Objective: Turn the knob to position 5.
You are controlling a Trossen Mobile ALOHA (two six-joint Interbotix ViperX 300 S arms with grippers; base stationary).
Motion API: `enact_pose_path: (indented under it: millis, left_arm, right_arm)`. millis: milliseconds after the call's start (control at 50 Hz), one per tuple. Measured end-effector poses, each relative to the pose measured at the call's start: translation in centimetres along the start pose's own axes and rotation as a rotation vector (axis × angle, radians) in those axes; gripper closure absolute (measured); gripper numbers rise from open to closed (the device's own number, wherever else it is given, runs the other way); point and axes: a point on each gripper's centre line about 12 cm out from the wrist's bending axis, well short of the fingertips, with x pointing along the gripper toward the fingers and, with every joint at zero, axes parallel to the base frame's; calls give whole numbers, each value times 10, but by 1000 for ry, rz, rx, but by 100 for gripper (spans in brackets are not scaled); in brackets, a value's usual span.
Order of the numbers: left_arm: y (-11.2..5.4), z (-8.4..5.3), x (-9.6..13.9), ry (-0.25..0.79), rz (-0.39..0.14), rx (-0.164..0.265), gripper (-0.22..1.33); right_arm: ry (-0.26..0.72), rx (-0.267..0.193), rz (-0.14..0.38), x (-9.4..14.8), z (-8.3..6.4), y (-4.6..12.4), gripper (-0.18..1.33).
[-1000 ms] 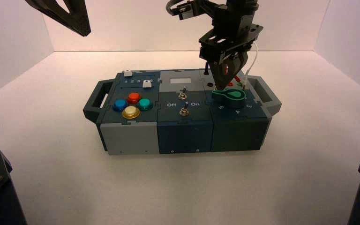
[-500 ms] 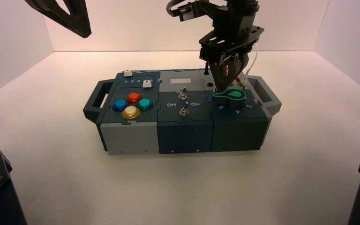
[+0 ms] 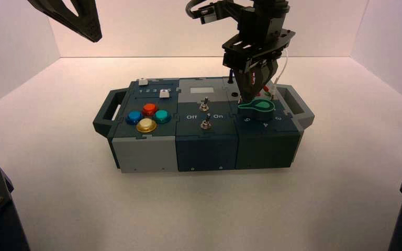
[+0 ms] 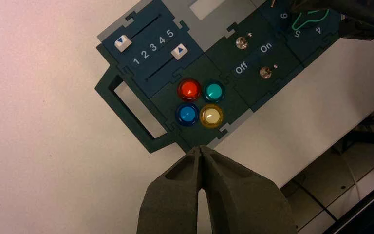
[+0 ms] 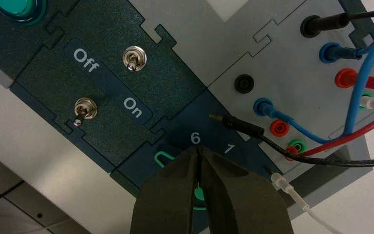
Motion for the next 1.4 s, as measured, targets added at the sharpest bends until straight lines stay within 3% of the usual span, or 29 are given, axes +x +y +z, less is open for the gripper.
enact_pose_path:
  millis: [1040, 1400]
  left_arm:
    - [0, 0, 1, 0, 1, 1, 128]
    - [1, 0, 1, 0, 2, -1, 128]
  right_arm:
    - [32, 19, 37, -2, -4, 8, 129]
    - [7, 20, 24, -7, 5, 3, 129]
